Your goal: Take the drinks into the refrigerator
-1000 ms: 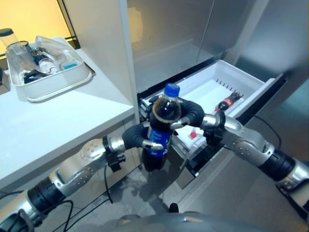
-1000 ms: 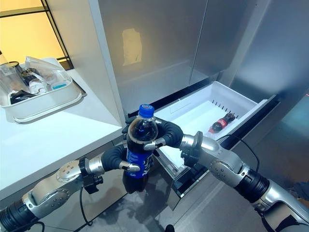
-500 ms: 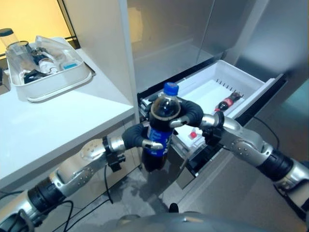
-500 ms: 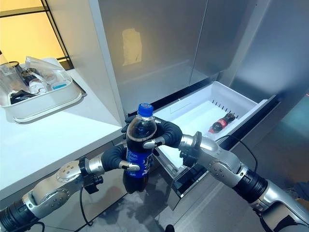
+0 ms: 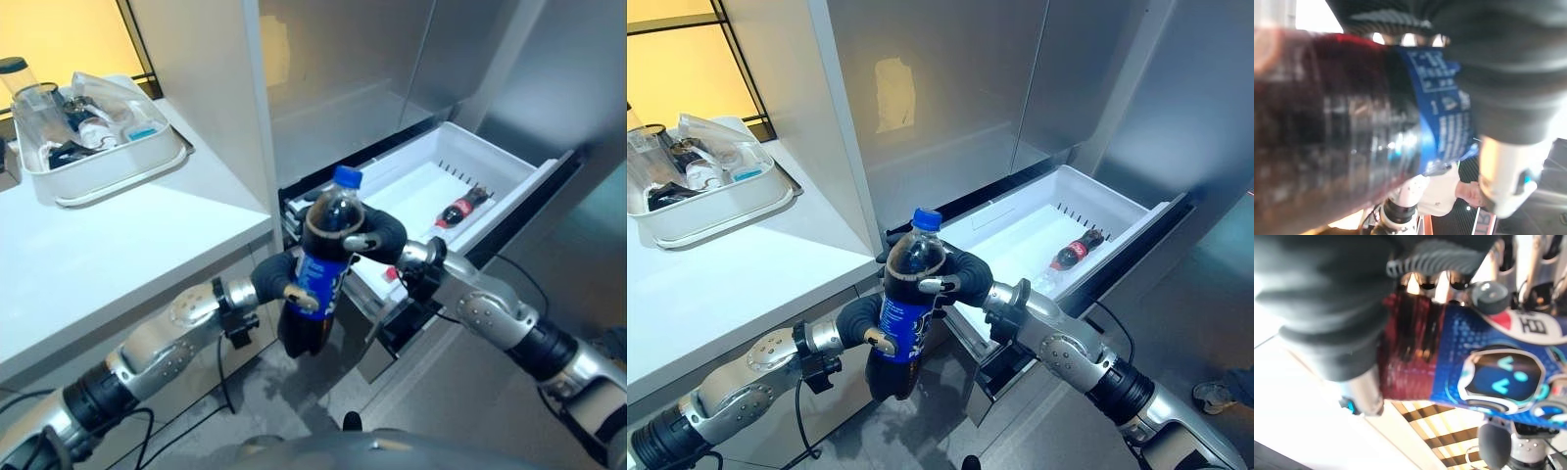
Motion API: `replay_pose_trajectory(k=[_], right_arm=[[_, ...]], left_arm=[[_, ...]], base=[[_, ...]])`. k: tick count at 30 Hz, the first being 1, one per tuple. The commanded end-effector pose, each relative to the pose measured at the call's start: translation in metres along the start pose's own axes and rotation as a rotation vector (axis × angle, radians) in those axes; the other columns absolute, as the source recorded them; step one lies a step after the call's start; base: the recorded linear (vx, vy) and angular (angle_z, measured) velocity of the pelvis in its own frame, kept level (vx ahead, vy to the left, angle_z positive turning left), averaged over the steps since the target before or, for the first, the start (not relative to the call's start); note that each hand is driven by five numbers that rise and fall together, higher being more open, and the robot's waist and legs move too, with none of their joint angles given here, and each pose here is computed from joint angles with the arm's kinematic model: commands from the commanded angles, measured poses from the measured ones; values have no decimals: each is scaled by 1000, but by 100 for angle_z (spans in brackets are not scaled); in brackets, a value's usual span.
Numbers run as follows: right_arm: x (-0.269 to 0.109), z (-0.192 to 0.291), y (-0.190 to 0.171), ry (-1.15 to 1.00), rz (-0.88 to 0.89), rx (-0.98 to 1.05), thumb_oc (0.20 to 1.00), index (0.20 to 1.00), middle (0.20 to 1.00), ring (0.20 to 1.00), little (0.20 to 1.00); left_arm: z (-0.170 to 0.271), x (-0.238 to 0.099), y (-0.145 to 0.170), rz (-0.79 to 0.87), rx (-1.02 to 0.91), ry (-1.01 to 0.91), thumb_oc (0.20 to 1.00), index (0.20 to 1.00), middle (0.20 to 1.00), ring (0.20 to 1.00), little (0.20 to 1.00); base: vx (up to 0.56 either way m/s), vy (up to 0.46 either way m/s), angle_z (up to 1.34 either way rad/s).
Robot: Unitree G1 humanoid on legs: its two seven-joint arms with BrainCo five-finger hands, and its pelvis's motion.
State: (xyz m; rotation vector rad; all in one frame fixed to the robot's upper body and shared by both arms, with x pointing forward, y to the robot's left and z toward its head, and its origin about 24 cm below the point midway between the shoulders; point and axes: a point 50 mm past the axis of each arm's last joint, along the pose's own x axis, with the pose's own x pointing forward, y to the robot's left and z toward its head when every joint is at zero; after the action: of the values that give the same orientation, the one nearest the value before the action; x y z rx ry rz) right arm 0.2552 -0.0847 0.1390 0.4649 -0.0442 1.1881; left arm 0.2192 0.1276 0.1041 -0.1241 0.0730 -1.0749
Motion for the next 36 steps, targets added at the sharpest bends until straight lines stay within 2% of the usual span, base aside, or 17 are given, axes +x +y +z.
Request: replay_pose_trajectory(k=[1, 7, 15, 26, 36], right_arm=[[9, 1, 11, -71, 66, 93, 200, 200, 200, 200, 200], [7, 3, 4, -83, 23, 88, 200, 200, 200, 200, 200], [-1, 17, -19, -181, -122, 48, 200, 200, 200, 200, 200], [-48, 58, -81, -480, -562, -17, 200, 200, 200, 200, 200], [-90, 86, -113, -635, -817, -60, 200, 200, 200, 200, 200]], left_arm=[[38, 16, -5, -78, 52, -209, 1000, 1000, 1000, 1000, 1000], [37, 16, -5, -81, 53, -194, 1000, 1000, 1000, 1000, 1000], [32, 9, -3, -47, 31, -183, 1000, 1000, 1000, 1000, 1000], [22, -14, 8, 89, -15, -175, 1000, 1000, 1000, 1000, 1000], [11, -25, 12, 157, -56, -181, 1000, 1000, 1000, 1000, 1000]], base=[[0, 0, 0], [0, 0, 0], [0, 0, 0], [0, 0, 0], [0, 0, 0]])
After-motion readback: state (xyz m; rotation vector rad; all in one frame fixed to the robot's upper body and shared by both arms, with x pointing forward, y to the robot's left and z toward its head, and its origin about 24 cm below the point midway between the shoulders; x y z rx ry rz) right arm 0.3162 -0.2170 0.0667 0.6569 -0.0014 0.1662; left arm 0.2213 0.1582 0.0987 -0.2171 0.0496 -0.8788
